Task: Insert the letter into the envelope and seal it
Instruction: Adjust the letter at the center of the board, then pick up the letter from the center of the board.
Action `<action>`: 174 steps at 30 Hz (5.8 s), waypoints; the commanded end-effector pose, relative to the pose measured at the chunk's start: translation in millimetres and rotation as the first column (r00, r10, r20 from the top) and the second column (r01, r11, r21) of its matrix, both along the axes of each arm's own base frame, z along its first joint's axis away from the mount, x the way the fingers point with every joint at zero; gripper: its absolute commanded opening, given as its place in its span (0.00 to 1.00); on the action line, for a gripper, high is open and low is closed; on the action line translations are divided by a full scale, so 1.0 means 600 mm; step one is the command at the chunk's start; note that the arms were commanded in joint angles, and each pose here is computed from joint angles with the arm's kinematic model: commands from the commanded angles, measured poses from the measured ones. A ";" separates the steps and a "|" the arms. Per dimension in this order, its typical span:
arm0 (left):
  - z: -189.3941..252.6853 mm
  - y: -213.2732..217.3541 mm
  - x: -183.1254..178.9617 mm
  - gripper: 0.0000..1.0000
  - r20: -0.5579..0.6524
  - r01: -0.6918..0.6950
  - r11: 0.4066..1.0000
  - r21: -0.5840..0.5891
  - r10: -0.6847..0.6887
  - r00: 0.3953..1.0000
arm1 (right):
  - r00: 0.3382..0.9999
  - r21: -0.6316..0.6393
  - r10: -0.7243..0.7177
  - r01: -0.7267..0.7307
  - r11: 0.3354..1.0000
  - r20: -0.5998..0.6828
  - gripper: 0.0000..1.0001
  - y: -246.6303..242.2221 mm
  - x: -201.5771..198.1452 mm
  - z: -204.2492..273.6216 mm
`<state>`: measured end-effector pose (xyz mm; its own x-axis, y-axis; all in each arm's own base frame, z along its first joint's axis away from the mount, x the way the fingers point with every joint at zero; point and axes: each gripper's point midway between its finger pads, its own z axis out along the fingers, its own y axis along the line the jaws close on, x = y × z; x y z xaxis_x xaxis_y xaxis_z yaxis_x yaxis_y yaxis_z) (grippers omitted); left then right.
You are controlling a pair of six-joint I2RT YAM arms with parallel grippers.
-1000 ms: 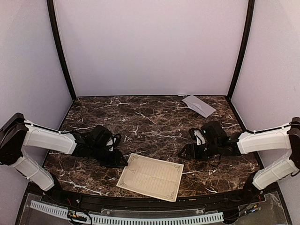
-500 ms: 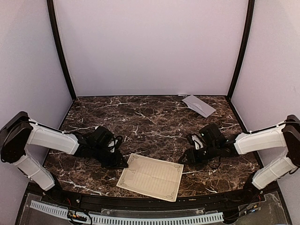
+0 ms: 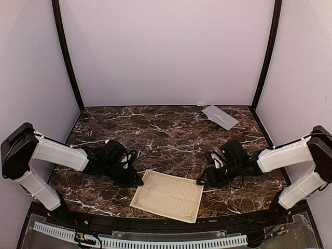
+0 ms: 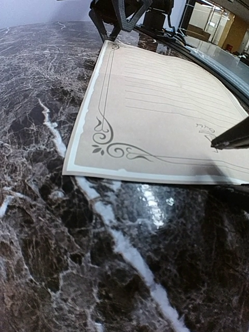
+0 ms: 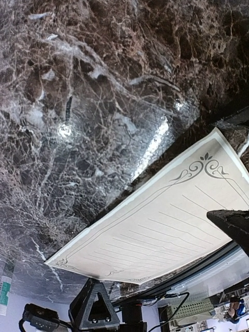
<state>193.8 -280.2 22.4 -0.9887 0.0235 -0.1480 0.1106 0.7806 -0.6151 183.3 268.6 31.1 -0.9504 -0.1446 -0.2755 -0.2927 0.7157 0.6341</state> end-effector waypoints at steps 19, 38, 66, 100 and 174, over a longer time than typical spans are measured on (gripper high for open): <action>-0.027 0.016 -0.016 0.23 -0.032 -0.012 1.000 0.029 0.012 0.999 | 1.000 0.104 0.001 0.002 0.995 -0.026 0.18 0.023 -0.002 -0.004; 0.246 0.048 0.104 0.81 0.448 0.000 0.997 0.077 -0.035 0.894 | 0.950 0.060 0.069 -0.091 0.994 0.304 0.00 0.044 0.082 0.199; 0.442 -0.129 0.015 0.87 0.856 0.751 0.661 -0.008 -0.383 0.347 | 0.712 0.223 0.603 -0.693 0.685 0.360 0.00 0.151 -0.062 0.450; 0.372 -0.158 -0.016 0.28 0.780 0.793 0.609 0.035 -0.512 0.359 | 0.750 0.105 0.554 -0.623 0.775 0.363 0.00 0.132 -0.037 0.435; 0.565 -0.032 0.041 0.00 0.925 0.666 0.699 -0.258 -0.019 0.379 | 0.746 0.591 -0.143 -0.378 0.712 0.650 0.49 0.184 0.073 0.482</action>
